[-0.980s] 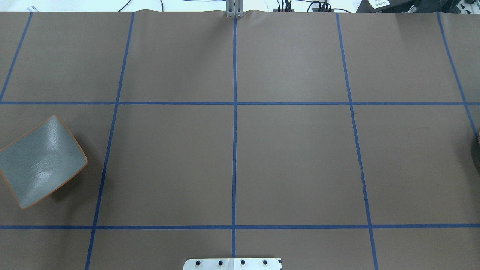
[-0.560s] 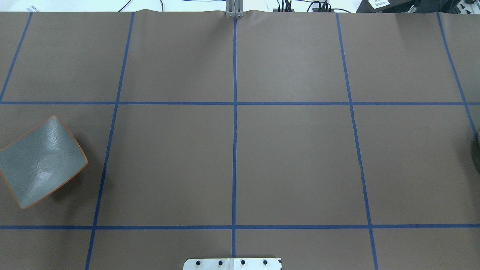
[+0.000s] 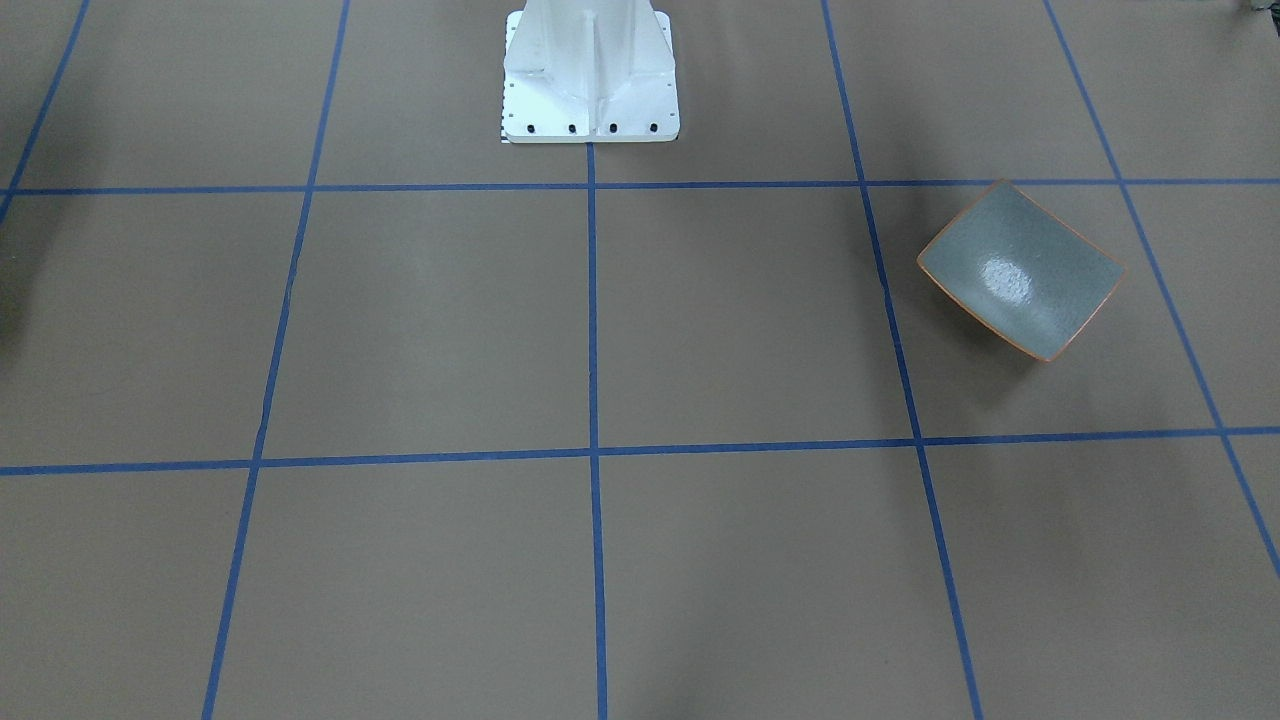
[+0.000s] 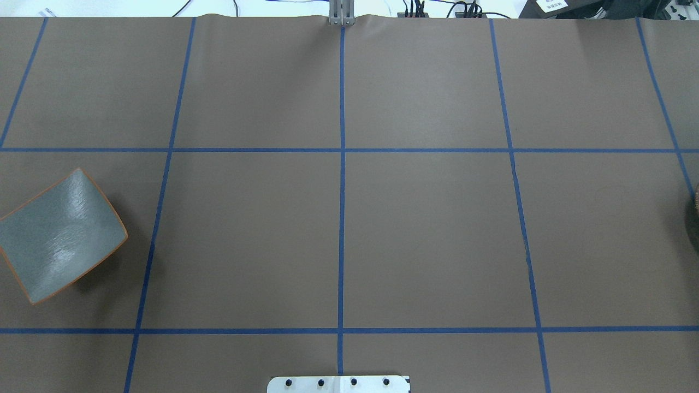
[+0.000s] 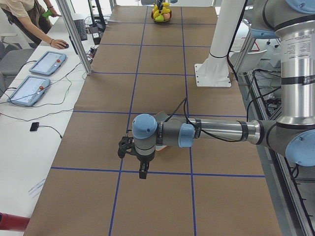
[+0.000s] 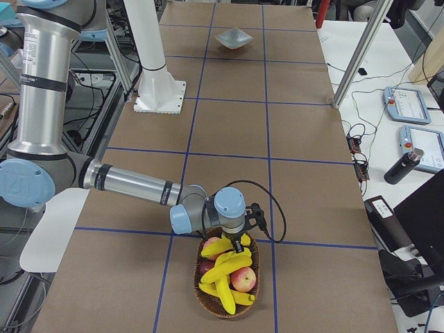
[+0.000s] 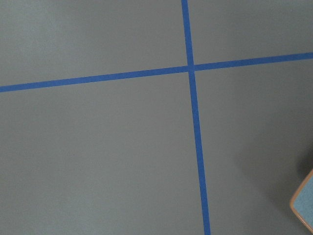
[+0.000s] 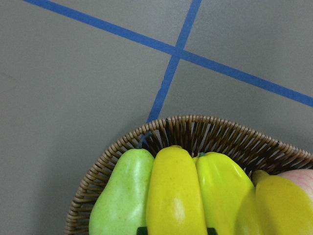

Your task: Transfer all bananas from basket to plate

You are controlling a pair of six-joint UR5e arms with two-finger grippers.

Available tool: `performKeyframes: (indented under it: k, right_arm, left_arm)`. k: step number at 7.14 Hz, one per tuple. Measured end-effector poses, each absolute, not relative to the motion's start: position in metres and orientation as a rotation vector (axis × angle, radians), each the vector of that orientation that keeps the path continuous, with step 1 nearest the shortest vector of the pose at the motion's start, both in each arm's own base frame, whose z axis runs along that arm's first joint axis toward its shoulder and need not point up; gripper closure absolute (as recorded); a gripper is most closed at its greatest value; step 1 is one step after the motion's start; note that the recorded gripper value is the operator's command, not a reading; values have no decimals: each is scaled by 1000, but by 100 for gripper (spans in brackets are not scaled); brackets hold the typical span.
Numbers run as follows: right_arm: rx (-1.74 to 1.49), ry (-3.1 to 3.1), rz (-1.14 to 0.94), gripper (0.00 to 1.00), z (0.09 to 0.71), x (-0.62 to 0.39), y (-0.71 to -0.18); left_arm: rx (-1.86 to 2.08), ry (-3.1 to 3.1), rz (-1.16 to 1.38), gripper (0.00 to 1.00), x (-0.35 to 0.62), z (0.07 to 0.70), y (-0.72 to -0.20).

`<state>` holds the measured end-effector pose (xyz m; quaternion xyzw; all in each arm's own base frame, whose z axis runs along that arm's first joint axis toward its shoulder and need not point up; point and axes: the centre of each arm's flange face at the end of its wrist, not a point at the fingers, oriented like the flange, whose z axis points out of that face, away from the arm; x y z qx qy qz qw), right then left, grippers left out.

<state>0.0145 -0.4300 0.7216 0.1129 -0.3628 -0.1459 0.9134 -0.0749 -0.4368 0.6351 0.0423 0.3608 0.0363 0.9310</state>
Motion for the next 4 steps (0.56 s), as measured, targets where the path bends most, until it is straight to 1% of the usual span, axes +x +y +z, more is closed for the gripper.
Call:
performKeyframes:
  k: [2,4]
  right_arm:
    - [263,-763,-291,100,703,21,-435]
    - [279,-771,-253,100,657,37,-451]
  left_arm:
    - [86,740,73,0,-75,635,-437]
    - [88,740,72,0,-75,633,-437]
